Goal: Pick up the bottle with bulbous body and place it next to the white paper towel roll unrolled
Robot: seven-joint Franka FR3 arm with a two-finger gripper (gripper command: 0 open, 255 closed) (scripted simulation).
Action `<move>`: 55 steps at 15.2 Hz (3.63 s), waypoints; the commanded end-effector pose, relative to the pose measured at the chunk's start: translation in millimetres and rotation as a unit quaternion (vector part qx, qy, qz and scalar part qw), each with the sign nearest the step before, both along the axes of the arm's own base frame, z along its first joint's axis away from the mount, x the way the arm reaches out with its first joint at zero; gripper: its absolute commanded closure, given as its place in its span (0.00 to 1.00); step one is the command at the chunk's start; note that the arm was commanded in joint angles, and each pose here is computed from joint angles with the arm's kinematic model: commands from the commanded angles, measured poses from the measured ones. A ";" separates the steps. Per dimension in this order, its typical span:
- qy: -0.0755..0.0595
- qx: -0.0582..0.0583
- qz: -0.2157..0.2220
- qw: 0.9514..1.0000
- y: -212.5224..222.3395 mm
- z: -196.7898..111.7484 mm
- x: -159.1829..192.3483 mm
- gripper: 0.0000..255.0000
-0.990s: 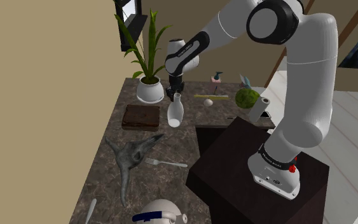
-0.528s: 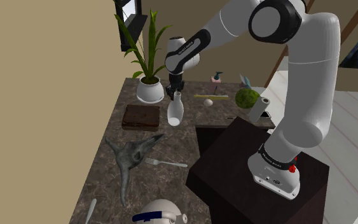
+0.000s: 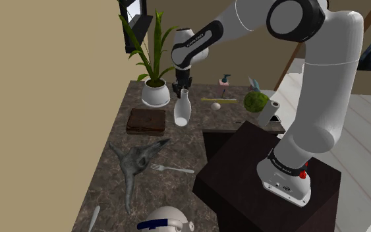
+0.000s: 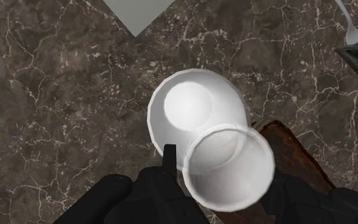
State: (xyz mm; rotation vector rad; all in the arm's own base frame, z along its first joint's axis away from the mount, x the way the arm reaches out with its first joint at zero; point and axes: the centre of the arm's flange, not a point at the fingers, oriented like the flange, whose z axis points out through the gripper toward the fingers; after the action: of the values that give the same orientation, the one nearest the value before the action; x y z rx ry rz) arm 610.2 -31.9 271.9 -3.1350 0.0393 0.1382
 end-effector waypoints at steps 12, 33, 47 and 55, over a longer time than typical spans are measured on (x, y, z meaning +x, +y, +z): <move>0.000 0.000 0.000 1.000 0.0 68.7 0.1 1.00; 0.000 0.000 0.000 1.000 0.0 179.6 0.1 1.00; 0.000 0.000 0.000 1.000 0.0 253.5 0.1 1.00; 0.000 0.000 0.000 1.000 -44.2 271.8 -28.7 1.00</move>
State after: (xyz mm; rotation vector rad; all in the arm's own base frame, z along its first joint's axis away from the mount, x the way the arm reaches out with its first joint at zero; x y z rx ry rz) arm 589.5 -67.8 545.3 -3.1350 0.0407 0.1388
